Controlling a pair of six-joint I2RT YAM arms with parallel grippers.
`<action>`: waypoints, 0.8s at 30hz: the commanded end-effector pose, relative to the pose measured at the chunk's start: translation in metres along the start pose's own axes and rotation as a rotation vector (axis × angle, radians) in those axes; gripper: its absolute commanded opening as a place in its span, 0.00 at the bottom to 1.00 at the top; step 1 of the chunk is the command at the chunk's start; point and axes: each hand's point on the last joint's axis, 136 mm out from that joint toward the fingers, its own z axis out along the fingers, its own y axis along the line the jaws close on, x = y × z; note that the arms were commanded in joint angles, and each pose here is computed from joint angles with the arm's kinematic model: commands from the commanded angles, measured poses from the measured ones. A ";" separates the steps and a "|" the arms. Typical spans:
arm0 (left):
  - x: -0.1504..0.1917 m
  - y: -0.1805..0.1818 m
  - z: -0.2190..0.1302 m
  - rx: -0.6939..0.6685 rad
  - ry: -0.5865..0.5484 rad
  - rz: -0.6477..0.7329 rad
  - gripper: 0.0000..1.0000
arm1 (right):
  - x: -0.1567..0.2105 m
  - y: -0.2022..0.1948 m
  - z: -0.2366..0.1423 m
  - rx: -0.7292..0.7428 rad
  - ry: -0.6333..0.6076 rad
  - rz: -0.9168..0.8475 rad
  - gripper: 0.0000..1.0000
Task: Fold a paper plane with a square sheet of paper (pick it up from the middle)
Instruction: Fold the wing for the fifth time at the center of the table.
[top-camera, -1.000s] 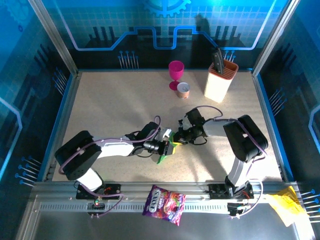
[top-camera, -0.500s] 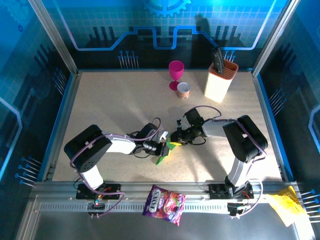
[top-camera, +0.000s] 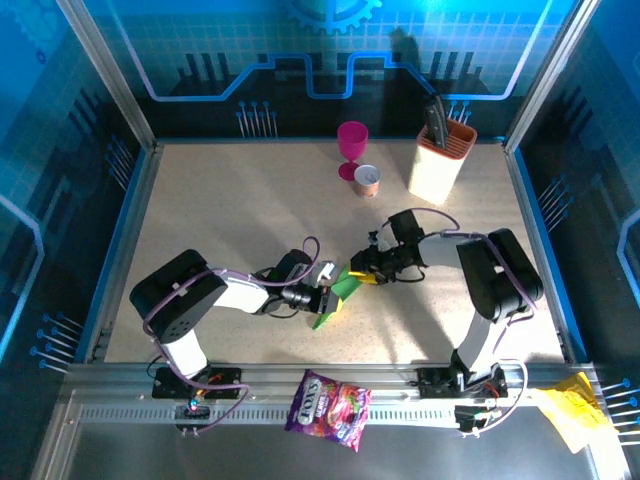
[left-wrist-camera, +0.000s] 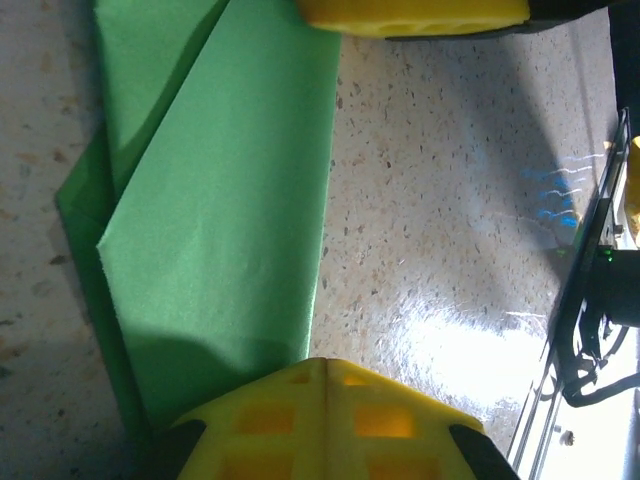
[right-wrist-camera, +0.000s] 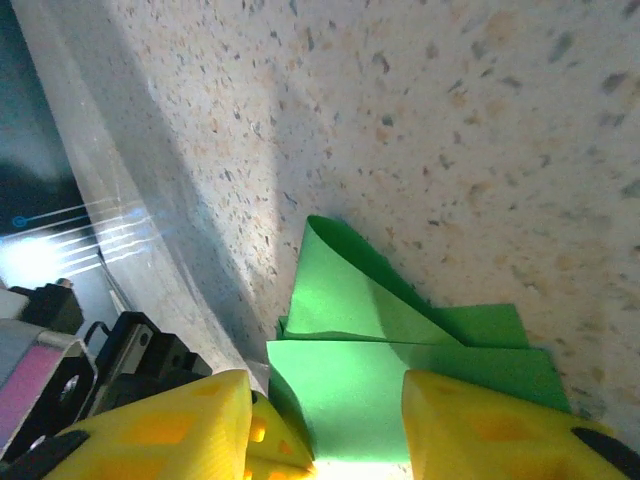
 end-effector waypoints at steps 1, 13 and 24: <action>0.067 0.051 0.000 -0.155 0.189 -0.157 0.00 | -0.013 -0.029 -0.011 0.091 -0.069 0.055 0.47; 0.071 0.055 0.002 -0.148 0.183 -0.175 0.00 | -0.037 -0.046 -0.047 0.118 -0.187 0.147 0.50; -0.064 -0.061 -0.047 -0.014 -0.120 -0.037 0.26 | -0.023 -0.011 -0.078 0.072 -0.208 0.103 0.47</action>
